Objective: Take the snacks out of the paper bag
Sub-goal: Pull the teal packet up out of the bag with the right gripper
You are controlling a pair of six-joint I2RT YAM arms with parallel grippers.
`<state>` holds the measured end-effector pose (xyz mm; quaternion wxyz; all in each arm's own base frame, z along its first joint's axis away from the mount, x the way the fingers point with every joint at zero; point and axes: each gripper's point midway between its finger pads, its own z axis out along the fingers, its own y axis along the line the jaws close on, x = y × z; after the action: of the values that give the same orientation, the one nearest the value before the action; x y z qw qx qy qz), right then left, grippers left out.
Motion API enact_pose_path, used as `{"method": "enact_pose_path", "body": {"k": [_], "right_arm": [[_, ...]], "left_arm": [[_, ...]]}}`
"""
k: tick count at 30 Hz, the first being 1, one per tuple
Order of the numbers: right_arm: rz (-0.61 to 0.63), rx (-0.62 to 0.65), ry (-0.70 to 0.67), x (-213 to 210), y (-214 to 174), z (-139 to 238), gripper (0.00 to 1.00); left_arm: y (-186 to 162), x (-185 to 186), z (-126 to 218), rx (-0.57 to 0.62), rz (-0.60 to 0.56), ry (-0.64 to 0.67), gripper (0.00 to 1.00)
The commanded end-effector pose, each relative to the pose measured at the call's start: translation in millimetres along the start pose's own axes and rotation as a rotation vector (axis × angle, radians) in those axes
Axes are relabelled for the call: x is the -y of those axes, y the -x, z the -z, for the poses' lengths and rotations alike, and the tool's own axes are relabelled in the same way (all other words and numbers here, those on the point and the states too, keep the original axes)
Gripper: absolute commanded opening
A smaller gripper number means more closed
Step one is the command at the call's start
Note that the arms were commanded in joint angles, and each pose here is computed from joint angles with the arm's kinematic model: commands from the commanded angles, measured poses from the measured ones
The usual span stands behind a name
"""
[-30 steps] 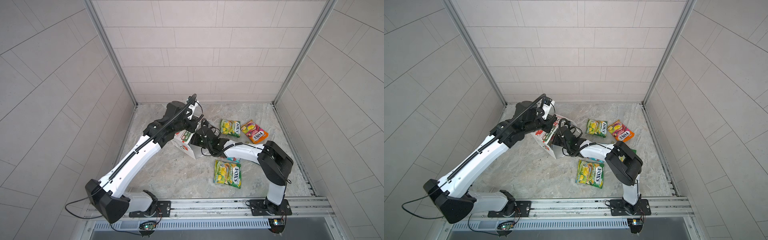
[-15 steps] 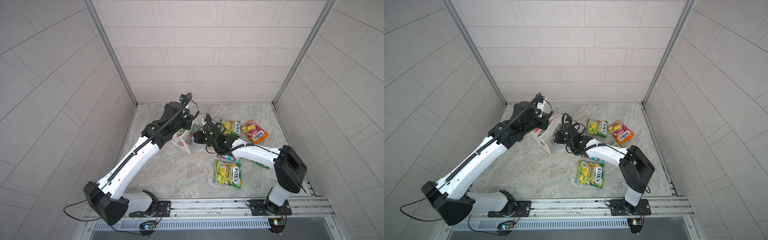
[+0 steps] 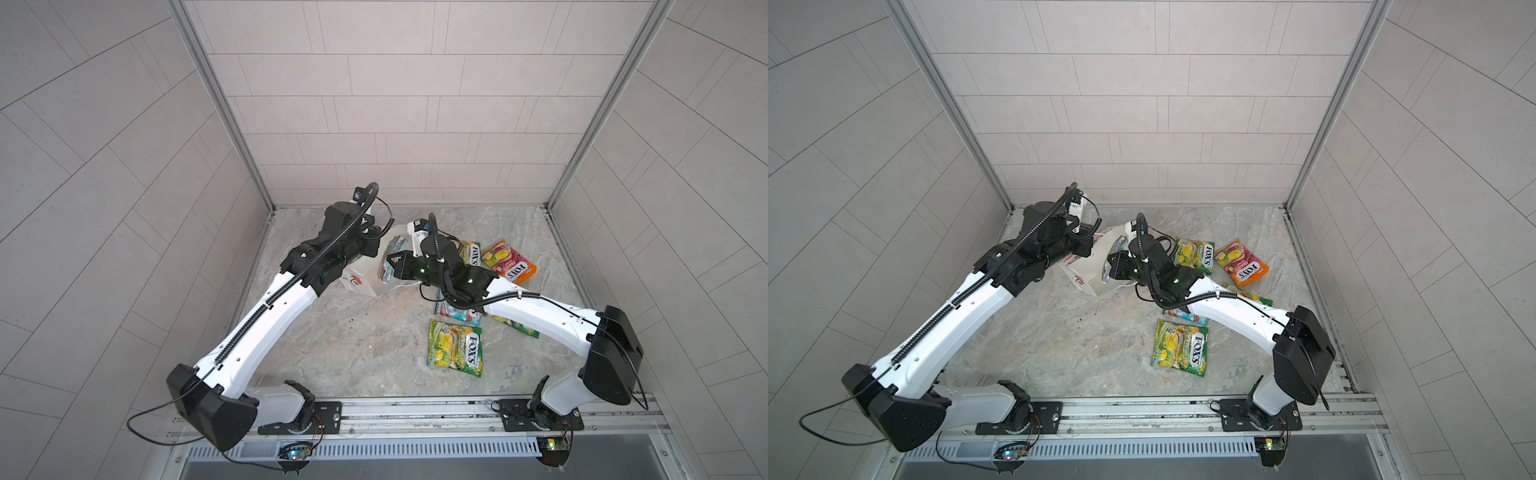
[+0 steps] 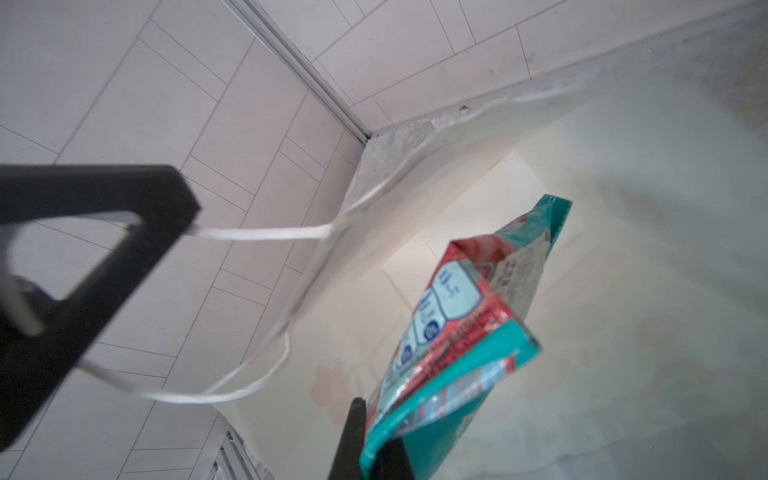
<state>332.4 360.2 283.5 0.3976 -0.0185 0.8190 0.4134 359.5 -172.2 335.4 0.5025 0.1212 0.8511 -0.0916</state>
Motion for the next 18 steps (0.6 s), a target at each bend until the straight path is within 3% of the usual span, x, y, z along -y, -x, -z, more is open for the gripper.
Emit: {"method": "enact_pose_path", "body": {"k": [1,12,18], "right_arm": [[0.030,0.088,0.130,-44.4,34.2,27.1,0.00],[0.123,0.156,0.264,-105.9,75.2,68.1,0.00],[0.213,0.223,0.256,-127.1,105.2,104.3,0.00]], "left_arm": [[9.8,-6.8,8.9,0.045,0.025,0.009,0.00],[10.4,-13.5,7.8,0.045,0.037,0.017,0.00],[12.2,-17.0,8.5,0.050,0.054,0.013,0.00]]}}
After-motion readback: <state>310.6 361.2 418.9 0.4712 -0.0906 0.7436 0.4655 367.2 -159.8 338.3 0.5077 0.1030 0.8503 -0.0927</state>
